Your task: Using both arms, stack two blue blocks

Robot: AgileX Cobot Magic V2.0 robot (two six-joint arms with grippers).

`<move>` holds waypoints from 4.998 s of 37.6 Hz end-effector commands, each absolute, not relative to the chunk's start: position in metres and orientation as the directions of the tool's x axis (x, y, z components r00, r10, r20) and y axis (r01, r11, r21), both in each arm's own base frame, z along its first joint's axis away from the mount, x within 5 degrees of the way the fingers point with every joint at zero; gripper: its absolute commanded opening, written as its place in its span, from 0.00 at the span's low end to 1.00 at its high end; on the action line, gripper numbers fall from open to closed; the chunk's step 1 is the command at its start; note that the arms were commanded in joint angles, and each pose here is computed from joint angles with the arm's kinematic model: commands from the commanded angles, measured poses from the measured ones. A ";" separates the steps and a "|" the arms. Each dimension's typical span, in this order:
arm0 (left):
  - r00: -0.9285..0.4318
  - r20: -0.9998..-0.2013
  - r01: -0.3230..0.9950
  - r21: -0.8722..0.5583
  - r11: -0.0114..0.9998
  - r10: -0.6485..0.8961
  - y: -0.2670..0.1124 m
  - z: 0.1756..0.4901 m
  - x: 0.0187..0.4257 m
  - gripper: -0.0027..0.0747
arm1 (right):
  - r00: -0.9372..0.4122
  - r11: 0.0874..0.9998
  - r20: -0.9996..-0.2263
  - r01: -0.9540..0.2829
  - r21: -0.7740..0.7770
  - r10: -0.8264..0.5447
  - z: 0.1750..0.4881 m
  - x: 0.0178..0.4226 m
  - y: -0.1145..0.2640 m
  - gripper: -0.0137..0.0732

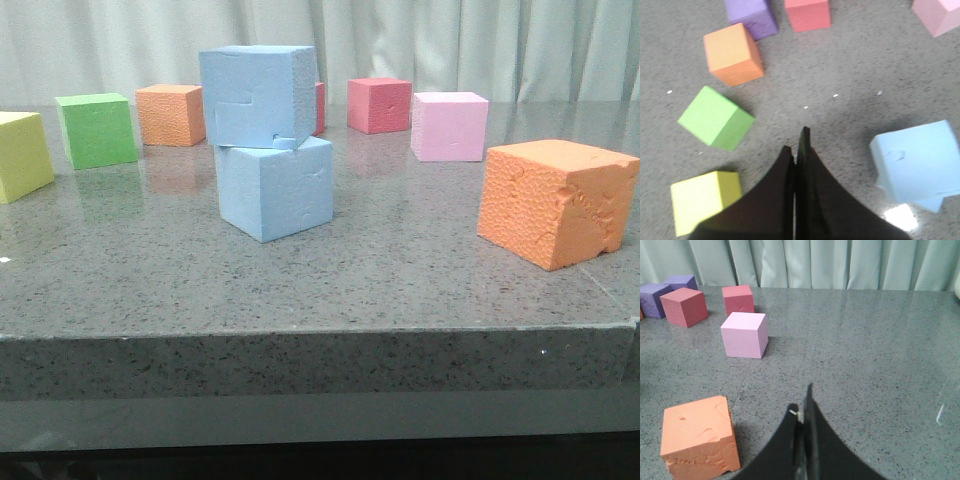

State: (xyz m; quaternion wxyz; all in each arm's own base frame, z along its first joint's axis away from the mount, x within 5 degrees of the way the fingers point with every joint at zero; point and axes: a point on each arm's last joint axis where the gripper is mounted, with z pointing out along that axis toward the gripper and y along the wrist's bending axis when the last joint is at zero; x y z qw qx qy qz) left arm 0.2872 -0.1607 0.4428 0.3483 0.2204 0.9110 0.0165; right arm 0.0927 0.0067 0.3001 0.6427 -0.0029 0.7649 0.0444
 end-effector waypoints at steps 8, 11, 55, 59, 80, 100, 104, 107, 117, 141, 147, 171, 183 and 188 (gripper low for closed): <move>-0.554 -0.764 0.335 0.158 0.929 0.329 -0.116 0.460 0.251 0.01 | -0.072 0.997 -0.996 -0.058 0.051 0.047 0.316 0.093 0.006 0.08; -0.515 -0.797 0.330 0.156 0.931 0.316 -0.104 0.453 0.237 0.01 | -0.072 0.997 -0.996 -0.058 0.051 0.047 0.316 0.093 0.006 0.08; 0.102 -0.995 0.368 0.038 0.929 0.001 0.001 0.348 0.014 0.01 | -0.072 0.997 -0.996 -0.058 0.051 0.047 0.316 0.093 0.006 0.08; 0.088 -0.996 0.366 0.038 0.930 0.006 0.001 0.346 0.014 0.01 | -0.072 0.997 -0.996 -0.058 0.051 0.047 0.316 0.093 0.006 0.08; 0.090 -0.996 0.367 0.038 0.930 0.006 0.001 0.346 0.014 0.01 | -0.072 0.997 -0.996 -0.058 0.051 0.047 0.316 0.093 0.006 0.08; 0.090 -0.996 0.368 0.037 0.929 0.004 0.001 0.346 0.014 0.01 | -0.072 0.997 -0.996 -0.058 0.051 0.047 0.316 0.093 0.006 0.08; 0.109 -0.994 0.379 0.027 0.925 -0.015 -0.001 0.341 0.015 0.01 | -0.072 0.997 -0.996 -0.058 0.051 0.047 0.316 0.093 0.006 0.08; 0.122 -0.992 0.388 0.026 0.921 -0.024 -0.001 0.336 0.014 0.01 | -0.072 0.997 -0.996 -0.058 0.051 0.047 0.316 0.093 0.006 0.08; 0.094 -0.994 0.365 -0.012 0.931 -0.050 -0.006 0.296 0.021 0.01 | -0.072 0.997 -0.996 -0.058 0.051 0.047 0.316 0.093 0.006 0.08; 0.045 -0.999 -0.064 -0.001 0.998 0.002 0.003 0.230 0.049 0.01 | -0.073 0.997 -0.996 -0.058 0.051 0.047 0.316 0.093 0.006 0.08; 0.052 -0.999 -0.082 -0.002 0.997 0.002 0.004 0.213 0.053 0.01 | -0.073 0.997 -0.996 -0.058 0.051 0.047 0.316 0.093 0.006 0.08; 0.078 -0.997 -0.084 -0.005 0.996 0.002 0.005 0.210 0.055 0.01 | -0.076 0.997 -0.996 -0.058 0.051 0.046 0.316 0.093 0.006 0.08; 0.078 -0.997 -0.084 -0.005 0.996 0.002 0.005 0.210 0.055 0.01 | -0.076 0.997 -0.996 -0.058 0.051 0.046 0.316 0.093 0.006 0.08; 0.078 -0.997 -0.084 -0.005 0.996 0.002 0.005 0.210 0.055 0.01 | -0.076 0.997 -0.996 -0.058 0.051 0.046 0.316 0.093 0.006 0.08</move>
